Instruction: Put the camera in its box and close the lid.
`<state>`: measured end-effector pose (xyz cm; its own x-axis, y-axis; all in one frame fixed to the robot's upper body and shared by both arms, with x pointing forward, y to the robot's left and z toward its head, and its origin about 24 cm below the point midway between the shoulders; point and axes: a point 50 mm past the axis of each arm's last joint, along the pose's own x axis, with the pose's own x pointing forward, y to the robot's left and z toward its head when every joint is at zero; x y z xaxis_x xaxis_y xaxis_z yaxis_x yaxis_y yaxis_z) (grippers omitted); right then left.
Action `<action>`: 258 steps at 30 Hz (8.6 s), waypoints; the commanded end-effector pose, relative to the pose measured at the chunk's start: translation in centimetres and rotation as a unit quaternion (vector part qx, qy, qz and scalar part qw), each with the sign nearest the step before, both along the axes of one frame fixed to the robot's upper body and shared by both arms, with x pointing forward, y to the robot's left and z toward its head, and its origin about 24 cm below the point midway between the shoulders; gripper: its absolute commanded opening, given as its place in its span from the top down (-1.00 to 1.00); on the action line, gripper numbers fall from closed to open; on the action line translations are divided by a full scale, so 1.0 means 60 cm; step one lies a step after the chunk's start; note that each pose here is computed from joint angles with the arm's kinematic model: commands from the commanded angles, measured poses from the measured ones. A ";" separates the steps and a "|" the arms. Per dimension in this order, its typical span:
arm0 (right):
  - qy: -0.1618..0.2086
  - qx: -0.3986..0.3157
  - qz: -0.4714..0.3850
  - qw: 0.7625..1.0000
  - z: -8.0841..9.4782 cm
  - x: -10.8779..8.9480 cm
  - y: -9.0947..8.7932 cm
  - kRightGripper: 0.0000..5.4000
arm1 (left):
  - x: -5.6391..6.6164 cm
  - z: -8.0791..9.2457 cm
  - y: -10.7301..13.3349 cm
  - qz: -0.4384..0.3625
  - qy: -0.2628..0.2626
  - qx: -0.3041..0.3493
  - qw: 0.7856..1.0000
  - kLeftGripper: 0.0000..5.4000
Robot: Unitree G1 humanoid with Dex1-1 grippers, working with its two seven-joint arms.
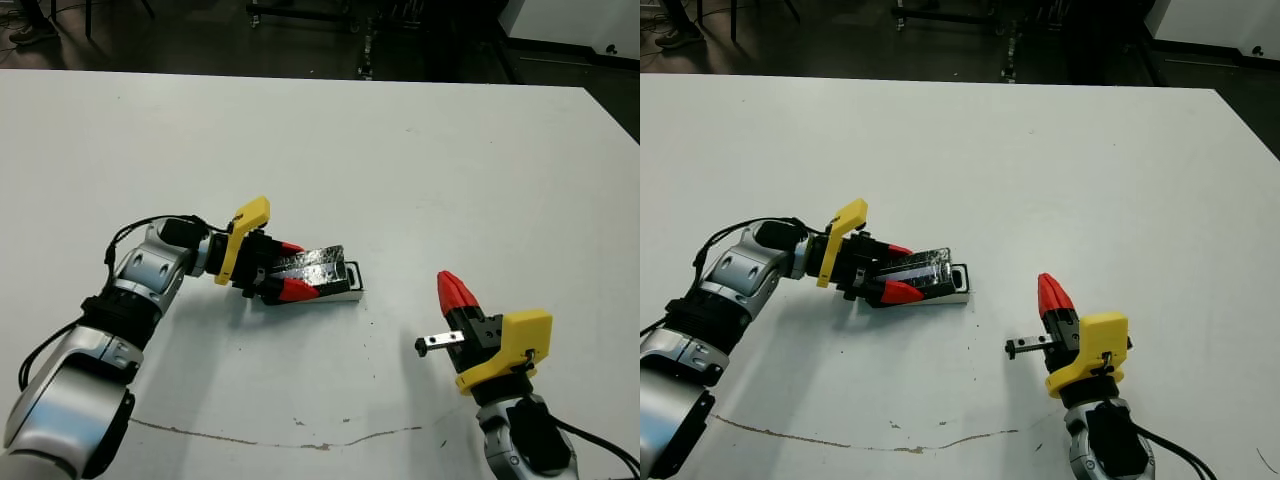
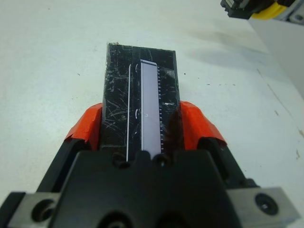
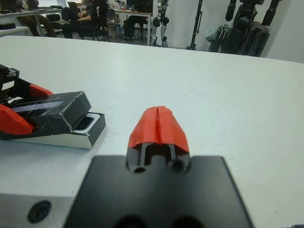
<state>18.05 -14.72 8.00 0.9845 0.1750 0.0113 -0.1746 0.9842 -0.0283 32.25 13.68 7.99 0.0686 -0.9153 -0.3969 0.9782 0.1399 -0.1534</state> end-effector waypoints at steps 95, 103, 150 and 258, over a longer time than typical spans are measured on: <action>0.002 -0.013 -0.012 1.000 -0.003 -0.009 -0.021 1.00 | -0.005 -0.068 -0.182 -0.146 -0.059 0.144 0.977 -0.15; 0.003 -0.011 -0.016 1.000 -0.004 -0.011 -0.019 1.00 | -0.010 -0.073 -0.196 -0.153 -0.065 0.158 0.973 -0.15; 0.009 -0.005 -0.012 1.000 -0.009 -0.014 -0.014 1.00 | -0.027 -0.088 0.008 -0.004 -0.032 0.169 0.985 -1.00; 0.014 0.008 -0.010 1.000 -0.019 -0.018 0.003 1.00 | -0.144 -0.106 -0.114 0.418 0.094 0.027 0.903 1.00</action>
<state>17.02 -14.39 7.07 0.9875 0.1575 -0.0095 -0.1575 0.9875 -0.0055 25.84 5.74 5.91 0.7430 -0.5921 -0.3120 0.5346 0.8055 -0.2555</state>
